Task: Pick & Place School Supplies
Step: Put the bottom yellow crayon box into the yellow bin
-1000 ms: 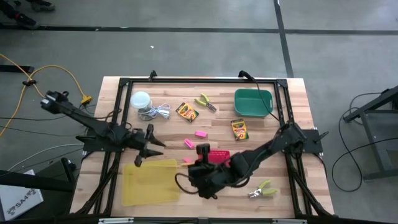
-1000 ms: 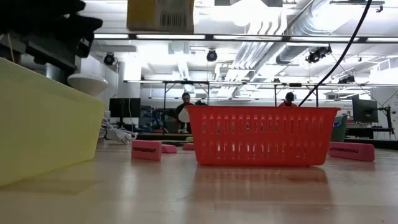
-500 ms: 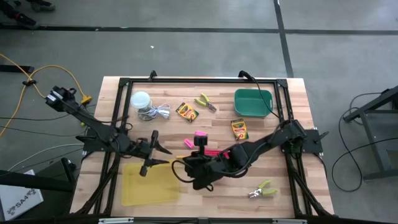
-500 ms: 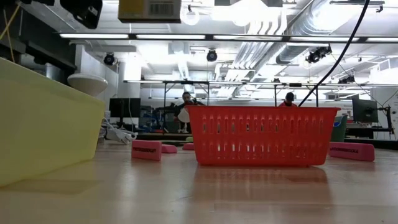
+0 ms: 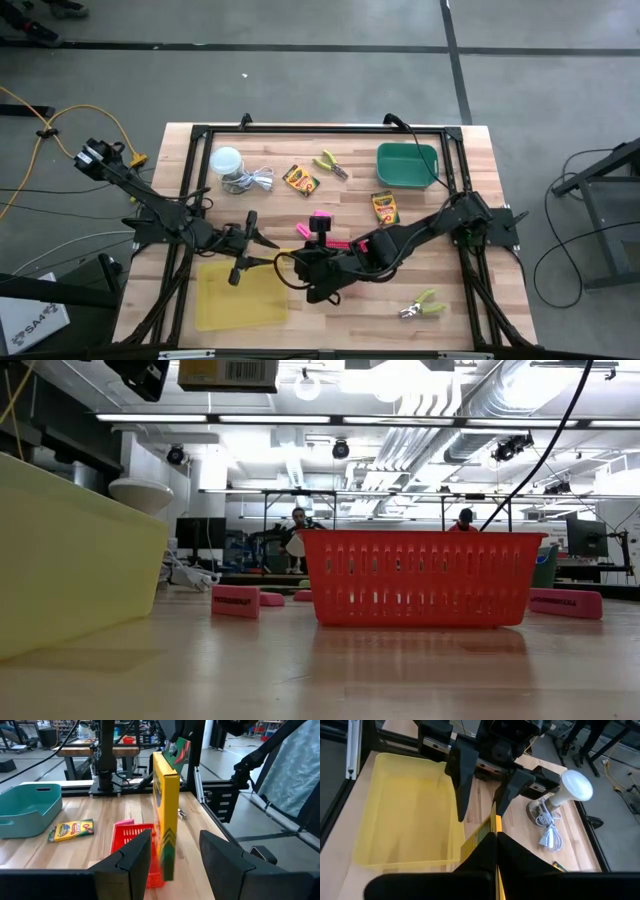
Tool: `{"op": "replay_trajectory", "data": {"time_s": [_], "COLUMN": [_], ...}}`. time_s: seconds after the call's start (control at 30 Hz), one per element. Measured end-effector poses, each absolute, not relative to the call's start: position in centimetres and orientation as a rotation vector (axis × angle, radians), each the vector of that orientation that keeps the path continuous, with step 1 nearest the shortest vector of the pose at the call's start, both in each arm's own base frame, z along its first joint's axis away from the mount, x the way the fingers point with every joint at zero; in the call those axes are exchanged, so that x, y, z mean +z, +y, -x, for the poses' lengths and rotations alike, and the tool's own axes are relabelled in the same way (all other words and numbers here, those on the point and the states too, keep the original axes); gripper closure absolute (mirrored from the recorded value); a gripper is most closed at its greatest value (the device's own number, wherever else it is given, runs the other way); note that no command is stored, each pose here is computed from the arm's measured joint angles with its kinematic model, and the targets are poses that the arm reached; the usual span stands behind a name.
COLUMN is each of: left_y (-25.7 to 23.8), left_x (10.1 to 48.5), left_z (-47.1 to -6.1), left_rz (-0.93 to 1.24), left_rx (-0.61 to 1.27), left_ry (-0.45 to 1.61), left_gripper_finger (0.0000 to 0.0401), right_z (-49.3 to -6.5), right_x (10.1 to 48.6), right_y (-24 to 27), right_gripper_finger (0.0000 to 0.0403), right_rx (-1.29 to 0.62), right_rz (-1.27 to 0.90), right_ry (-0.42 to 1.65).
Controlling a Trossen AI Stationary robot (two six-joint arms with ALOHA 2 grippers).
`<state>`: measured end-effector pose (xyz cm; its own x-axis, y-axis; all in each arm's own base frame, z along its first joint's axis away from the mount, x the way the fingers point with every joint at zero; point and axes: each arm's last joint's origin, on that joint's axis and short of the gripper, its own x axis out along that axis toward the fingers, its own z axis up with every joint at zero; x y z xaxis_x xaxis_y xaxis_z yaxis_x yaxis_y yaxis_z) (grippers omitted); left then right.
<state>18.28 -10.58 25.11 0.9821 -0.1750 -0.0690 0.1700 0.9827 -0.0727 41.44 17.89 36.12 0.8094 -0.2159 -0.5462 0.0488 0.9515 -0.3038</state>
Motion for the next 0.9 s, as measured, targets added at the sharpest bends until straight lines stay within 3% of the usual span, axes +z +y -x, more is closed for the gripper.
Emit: {"op": "replay_trajectory", "data": {"time_s": [0.9], "left_y": [-10.5], "left_x": [25.4], "left_z": [-18.3], "left_rz": [0.058], "left_rx": [-0.132], "left_ry": [0.041], "left_gripper_finger": [0.0246], "right_z": [-43.1], "right_x": [37.1], "right_y": [16.3], "right_gripper_finger": [0.04], "right_rx": [-0.07], "right_rz": [0.291], "right_ry": [0.511]}}
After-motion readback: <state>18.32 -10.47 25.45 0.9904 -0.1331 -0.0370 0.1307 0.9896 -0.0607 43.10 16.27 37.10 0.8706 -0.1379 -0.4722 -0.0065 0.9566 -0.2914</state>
